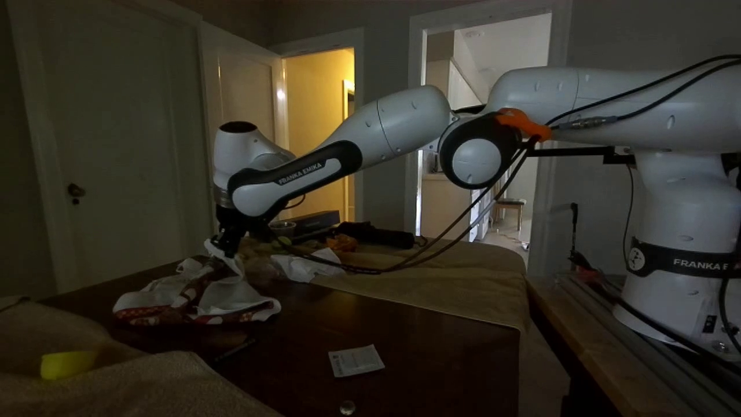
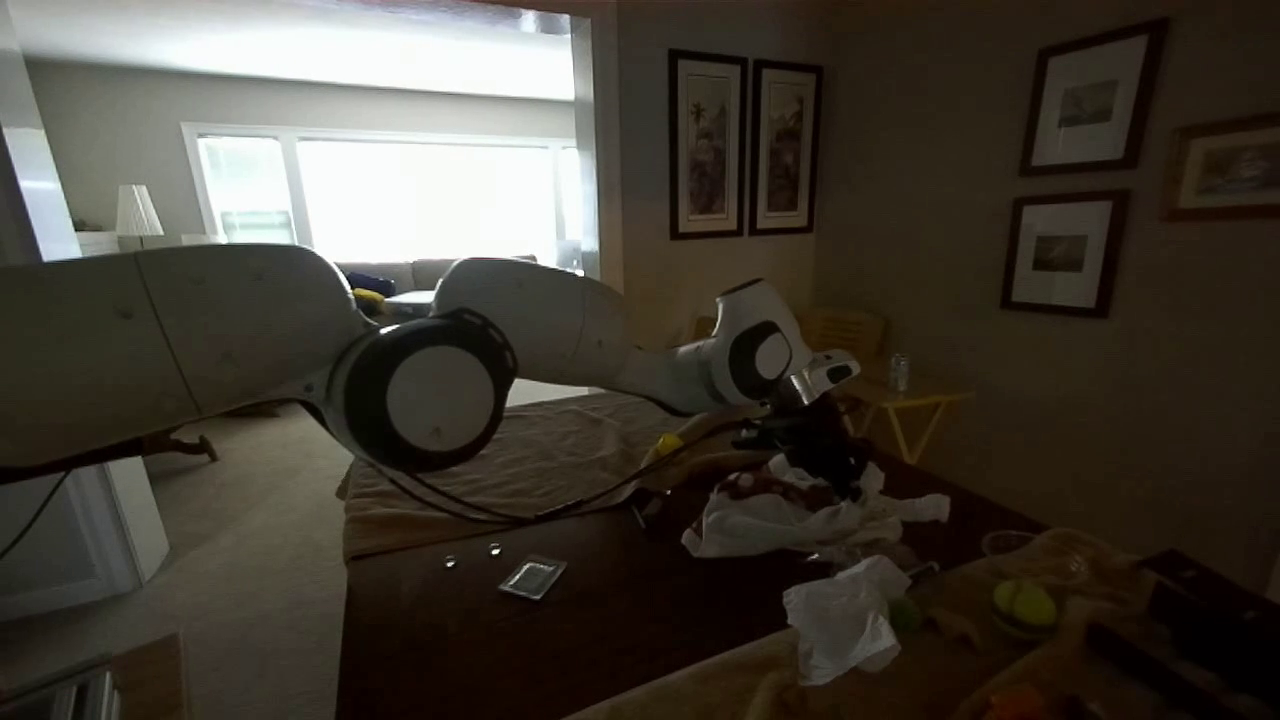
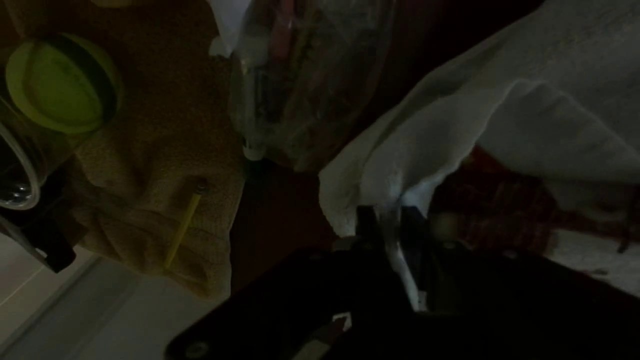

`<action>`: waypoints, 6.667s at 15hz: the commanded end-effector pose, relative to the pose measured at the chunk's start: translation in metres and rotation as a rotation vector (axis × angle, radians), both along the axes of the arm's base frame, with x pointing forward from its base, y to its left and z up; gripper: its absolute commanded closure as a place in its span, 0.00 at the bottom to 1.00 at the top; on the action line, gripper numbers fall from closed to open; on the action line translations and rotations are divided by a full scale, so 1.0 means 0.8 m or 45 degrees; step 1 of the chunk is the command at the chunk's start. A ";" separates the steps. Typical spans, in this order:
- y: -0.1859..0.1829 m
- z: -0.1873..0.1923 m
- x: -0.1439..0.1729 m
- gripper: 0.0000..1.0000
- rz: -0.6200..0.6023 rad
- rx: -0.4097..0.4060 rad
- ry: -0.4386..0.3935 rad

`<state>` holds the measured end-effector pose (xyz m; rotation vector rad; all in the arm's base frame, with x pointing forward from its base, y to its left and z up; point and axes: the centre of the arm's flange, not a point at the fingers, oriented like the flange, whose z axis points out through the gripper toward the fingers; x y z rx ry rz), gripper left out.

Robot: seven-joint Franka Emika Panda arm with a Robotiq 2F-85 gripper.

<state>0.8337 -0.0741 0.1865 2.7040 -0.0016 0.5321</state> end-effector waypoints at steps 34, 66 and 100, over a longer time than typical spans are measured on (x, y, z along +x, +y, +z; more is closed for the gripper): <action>0.196 -0.051 -0.004 0.00 0.092 -0.033 0.610; 0.226 -0.047 0.029 0.54 0.294 -0.100 0.564; 0.206 -0.030 0.014 1.00 0.260 -0.133 0.528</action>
